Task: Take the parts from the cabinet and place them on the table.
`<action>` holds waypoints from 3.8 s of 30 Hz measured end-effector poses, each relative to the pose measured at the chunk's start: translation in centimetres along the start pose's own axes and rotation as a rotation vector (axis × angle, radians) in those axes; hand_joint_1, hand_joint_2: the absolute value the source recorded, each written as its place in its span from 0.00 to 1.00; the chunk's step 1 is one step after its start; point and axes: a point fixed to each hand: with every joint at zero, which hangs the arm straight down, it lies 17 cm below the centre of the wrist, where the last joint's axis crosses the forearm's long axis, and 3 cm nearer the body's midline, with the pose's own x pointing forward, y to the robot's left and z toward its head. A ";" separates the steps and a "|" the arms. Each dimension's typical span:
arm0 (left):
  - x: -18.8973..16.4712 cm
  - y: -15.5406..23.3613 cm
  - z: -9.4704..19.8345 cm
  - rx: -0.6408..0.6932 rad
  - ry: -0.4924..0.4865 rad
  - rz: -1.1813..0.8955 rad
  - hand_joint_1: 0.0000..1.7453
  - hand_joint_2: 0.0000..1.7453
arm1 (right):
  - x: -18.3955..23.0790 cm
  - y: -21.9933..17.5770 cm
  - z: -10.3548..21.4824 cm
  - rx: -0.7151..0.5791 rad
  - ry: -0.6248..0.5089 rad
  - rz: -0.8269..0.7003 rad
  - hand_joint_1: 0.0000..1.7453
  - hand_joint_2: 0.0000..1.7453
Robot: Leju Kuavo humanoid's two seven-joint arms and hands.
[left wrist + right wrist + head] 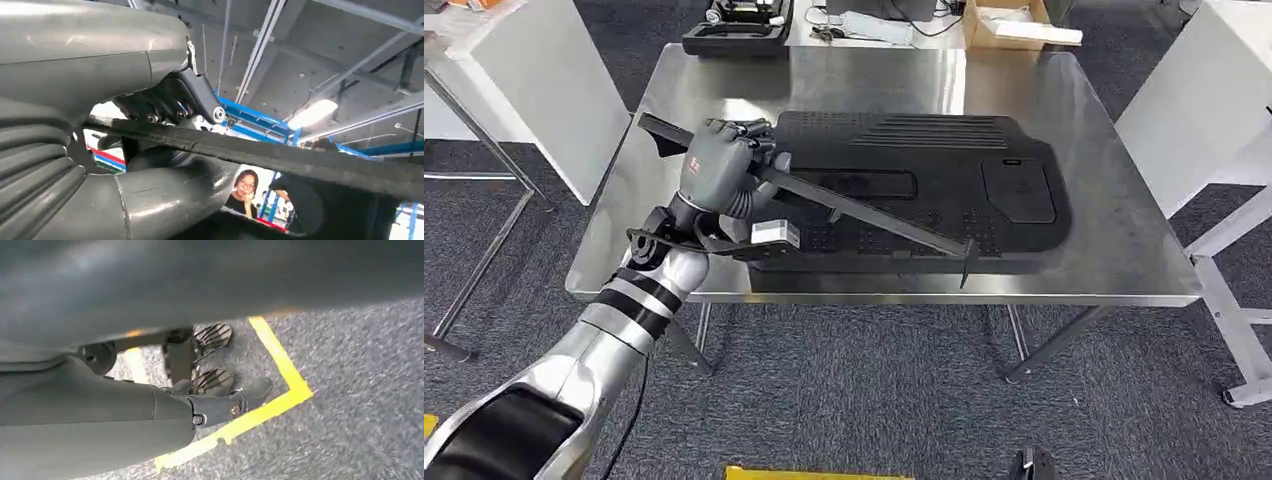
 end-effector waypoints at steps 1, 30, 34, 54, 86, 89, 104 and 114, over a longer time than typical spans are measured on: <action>0.1 -0.2 0.2 -0.006 0.001 0.003 1.00 1.00 | -0.1 0.0 0.0 0.000 0.003 0.000 0.00 0.00; 2.4 -0.9 -1.7 -0.012 -0.037 0.026 1.00 1.00 | -0.2 1.0 0.0 0.014 0.008 0.014 0.00 0.00; 2.8 -1.2 -1.6 -0.020 -0.043 0.029 1.00 1.00 | -0.5 0.8 0.1 0.012 0.013 0.015 0.00 0.00; 3.6 -1.6 -2.3 -0.031 -0.063 0.035 1.00 1.00 | -0.6 1.7 0.1 0.024 0.018 0.017 0.00 0.00; 6.7 -9.4 -2.8 -0.298 0.016 0.155 1.00 1.00 | -1.7 3.0 0.3 0.048 0.044 0.016 0.00 0.00; 6.7 -9.5 -2.8 -0.299 0.015 0.155 1.00 1.00 | -1.7 3.0 0.3 0.049 0.045 0.015 0.00 0.00; 8.0 -11.4 -3.3 -0.357 0.013 0.151 1.00 1.00 | -2.3 3.9 0.4 0.062 0.058 0.022 0.00 0.00; 8.6 -12.1 -5.5 -0.387 0.034 0.116 1.00 1.00 | -2.6 4.5 0.5 0.071 0.073 0.032 0.00 0.00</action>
